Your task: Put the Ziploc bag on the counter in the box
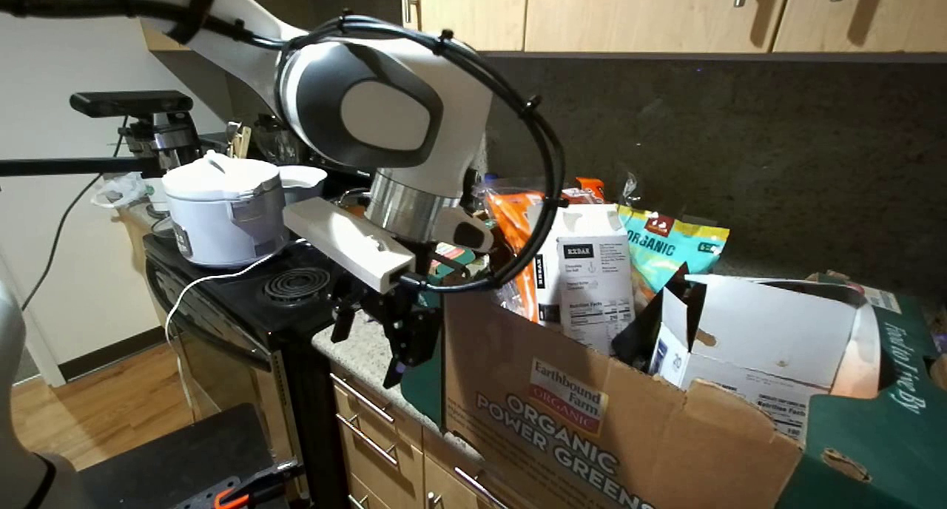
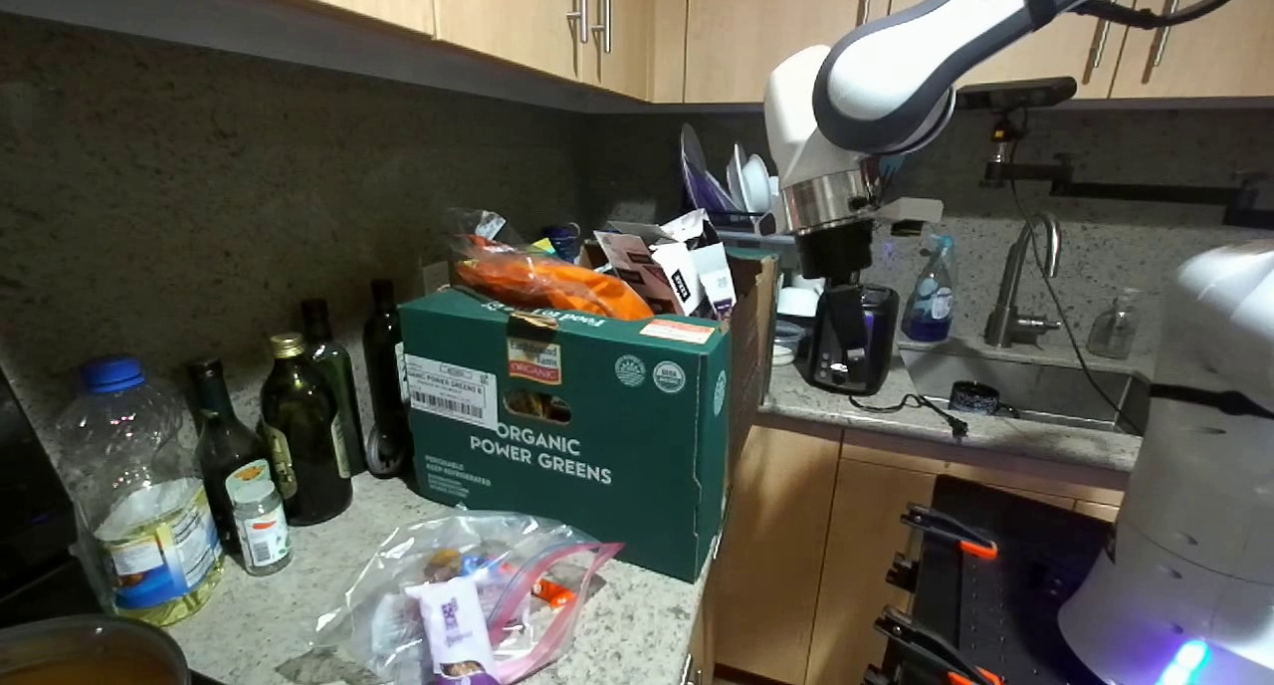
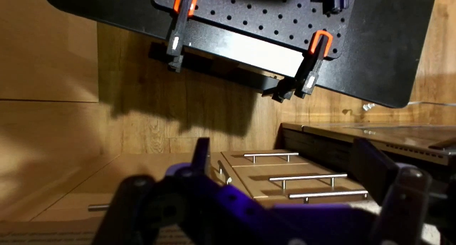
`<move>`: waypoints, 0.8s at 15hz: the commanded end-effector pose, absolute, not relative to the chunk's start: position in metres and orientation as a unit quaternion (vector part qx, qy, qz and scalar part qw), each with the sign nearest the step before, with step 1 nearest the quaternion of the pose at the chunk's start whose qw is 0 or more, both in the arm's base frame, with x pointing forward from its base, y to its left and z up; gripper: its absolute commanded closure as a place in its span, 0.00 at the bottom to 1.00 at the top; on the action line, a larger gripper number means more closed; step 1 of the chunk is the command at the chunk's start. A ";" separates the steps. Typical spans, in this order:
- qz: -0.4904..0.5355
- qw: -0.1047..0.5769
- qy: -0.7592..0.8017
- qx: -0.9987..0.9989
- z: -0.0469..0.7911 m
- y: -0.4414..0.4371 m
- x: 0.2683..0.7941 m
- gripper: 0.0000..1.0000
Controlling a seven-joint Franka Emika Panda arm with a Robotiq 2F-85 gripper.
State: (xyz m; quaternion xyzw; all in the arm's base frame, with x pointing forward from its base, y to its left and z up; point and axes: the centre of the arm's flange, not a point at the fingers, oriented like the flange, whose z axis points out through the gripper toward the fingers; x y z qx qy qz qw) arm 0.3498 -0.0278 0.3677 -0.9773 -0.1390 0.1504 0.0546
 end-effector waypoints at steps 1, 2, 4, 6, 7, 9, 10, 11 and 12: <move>0.169 0.046 -0.179 -0.968 0.358 0.025 0.333 0.00; 0.174 0.044 -0.190 -0.965 0.354 0.041 0.332 0.00; 0.184 0.039 -0.208 -0.960 0.346 0.074 0.331 0.00; 0.181 0.037 -0.214 -0.959 0.348 0.063 0.331 0.00; 0.184 0.033 -0.221 -0.957 0.346 0.071 0.329 0.00; 0.184 0.033 -0.220 -0.957 0.346 0.071 0.329 0.00; 0.184 0.034 -0.218 -0.958 0.346 0.069 0.329 0.00; 0.184 0.036 -0.215 -0.958 0.346 0.067 0.330 0.00; 0.184 0.038 -0.213 -0.959 0.346 0.065 0.330 0.00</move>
